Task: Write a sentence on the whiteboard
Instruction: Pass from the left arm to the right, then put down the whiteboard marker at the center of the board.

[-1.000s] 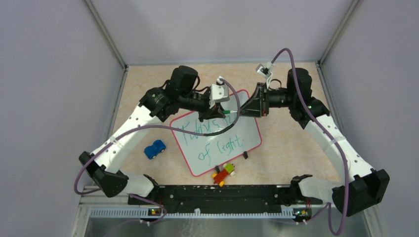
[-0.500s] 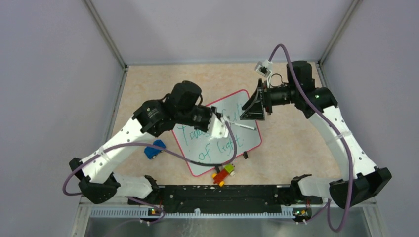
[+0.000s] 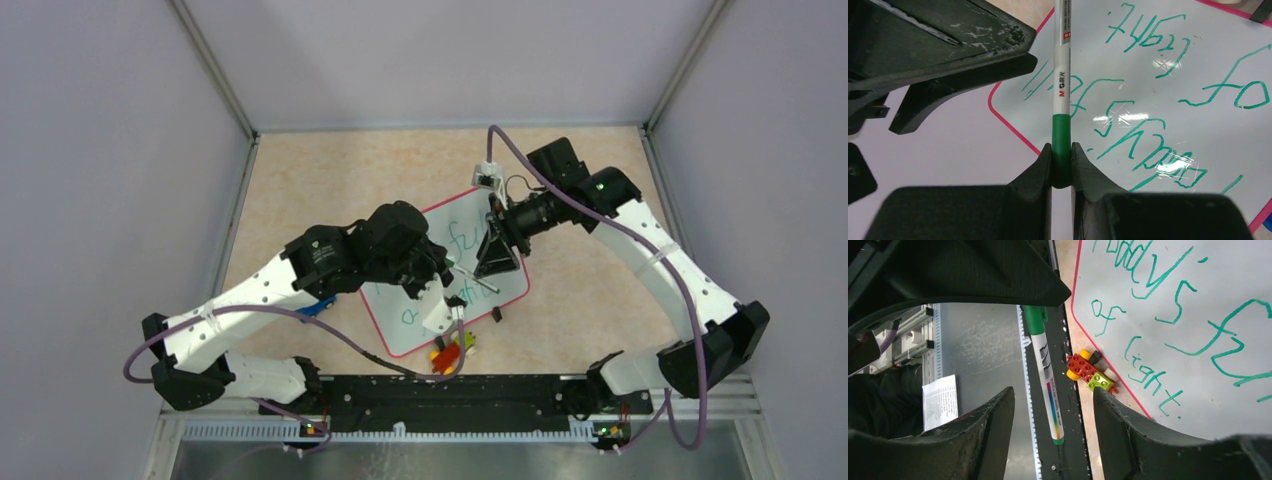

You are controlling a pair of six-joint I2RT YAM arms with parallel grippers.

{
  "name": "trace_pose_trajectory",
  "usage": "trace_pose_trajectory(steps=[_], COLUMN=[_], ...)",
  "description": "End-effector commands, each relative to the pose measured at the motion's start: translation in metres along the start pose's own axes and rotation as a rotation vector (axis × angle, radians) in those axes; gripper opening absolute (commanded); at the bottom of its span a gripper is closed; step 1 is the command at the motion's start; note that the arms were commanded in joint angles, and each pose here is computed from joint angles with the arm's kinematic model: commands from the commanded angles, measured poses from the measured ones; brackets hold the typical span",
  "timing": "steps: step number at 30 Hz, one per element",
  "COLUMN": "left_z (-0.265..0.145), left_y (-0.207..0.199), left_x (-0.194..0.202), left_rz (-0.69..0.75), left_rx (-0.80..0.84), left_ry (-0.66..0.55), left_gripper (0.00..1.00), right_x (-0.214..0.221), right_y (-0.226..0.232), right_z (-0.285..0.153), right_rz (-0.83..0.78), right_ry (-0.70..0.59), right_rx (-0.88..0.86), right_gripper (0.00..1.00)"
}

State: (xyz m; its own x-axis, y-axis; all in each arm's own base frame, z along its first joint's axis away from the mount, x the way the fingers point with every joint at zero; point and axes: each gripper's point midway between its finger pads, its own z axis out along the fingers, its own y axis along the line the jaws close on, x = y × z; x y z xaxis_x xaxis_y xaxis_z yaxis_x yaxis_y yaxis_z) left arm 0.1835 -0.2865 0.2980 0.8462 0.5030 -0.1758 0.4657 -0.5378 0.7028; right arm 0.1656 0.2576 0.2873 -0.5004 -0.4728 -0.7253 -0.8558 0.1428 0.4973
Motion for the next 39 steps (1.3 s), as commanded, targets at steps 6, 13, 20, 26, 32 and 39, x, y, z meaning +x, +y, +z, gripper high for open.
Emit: trace_pose_trajectory(steps=[6, 13, 20, 26, 32, 39], left_z=[-0.004, -0.003, -0.005, -0.019, -0.046, -0.068], left_y=[0.019, 0.018, 0.019, 0.035, 0.073, 0.098], left_x=[-0.006, -0.002, 0.002, 0.013, 0.047, 0.111], left_rz=[0.056, 0.033, -0.034, -0.214, -0.65, -1.129], left_rx=[-0.066, -0.082, -0.127, -0.238, -0.39, -0.515], left_ry=[0.004, 0.022, 0.041, 0.025, -0.003, -0.002], left_gripper=[0.0, 0.0, 0.45, 0.89, 0.99, 0.99], right_x=[-0.011, -0.008, -0.014, -0.036, -0.048, 0.006], right_y=[0.001, 0.006, 0.007, -0.027, -0.081, -0.173], right_z=[0.014, 0.019, 0.013, -0.023, -0.093, -0.165], right_rz=[-0.102, -0.13, -0.143, -0.028, 0.057, 0.233], right_ry=[0.029, 0.039, 0.008, -0.156, -0.336, -0.344], right_rx=[0.012, -0.007, 0.023, 0.109, 0.299, 0.625], right_gripper=[0.52, 0.35, 0.0, 0.0, 0.0, 0.0])
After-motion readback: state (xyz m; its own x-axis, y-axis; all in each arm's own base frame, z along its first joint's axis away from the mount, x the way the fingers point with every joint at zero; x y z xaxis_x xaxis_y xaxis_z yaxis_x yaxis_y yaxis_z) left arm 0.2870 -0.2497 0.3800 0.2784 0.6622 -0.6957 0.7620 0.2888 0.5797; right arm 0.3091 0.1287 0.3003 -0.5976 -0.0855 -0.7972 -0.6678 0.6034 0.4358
